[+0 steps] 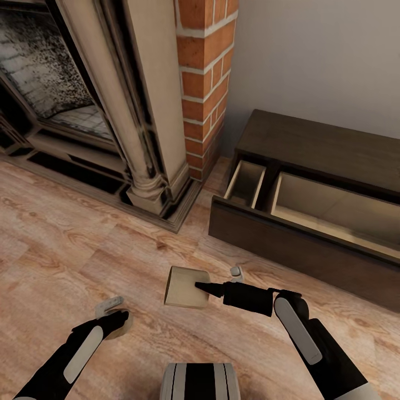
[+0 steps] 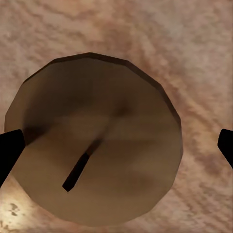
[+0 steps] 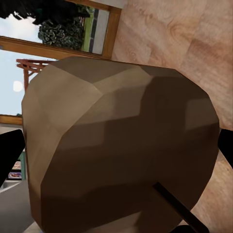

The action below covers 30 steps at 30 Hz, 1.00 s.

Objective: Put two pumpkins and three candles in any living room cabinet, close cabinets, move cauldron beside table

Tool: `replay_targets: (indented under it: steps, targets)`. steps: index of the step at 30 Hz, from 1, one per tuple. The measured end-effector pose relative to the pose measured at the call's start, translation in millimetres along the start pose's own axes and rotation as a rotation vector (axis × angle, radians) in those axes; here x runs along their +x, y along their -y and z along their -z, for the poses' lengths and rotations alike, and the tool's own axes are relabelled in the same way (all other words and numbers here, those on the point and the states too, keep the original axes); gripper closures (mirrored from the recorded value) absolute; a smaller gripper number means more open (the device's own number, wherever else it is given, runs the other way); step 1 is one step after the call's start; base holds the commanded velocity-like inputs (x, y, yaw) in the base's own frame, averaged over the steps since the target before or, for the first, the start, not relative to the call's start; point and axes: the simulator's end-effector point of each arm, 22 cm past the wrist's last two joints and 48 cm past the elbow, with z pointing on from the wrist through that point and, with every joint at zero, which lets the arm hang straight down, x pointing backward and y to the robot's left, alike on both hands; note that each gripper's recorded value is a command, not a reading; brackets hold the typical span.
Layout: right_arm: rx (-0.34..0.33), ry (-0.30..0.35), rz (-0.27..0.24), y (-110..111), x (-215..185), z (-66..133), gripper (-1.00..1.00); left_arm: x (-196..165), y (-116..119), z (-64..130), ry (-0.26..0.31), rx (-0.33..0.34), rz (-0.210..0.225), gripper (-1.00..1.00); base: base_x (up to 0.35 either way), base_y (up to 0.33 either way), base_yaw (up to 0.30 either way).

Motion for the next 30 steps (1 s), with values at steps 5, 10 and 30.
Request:
replay_targets:
  steps: [5, 10, 30]
  targets:
    - [0.001, 0.000, -0.001, 0.3, 0.2, 0.0, 1.00, 0.0, 0.1, 0.0, 0.000, 0.000, 0.001, -1.00, 0.000, 0.000, 0.000]
    - [0.001, 0.000, -0.001, 0.3, 0.2, 0.0, 1.00, -0.1, 0.2, 0.1, 0.000, 0.001, 0.001, -1.00, 0.000, 0.000, 0.000]
    - [-0.008, 0.007, 0.024, -13.3, -5.6, 1.8, 1.00, -9.1, 4.6, 9.1, 0.018, 0.016, 0.016, -1.00, 0.000, 0.000, 0.000]
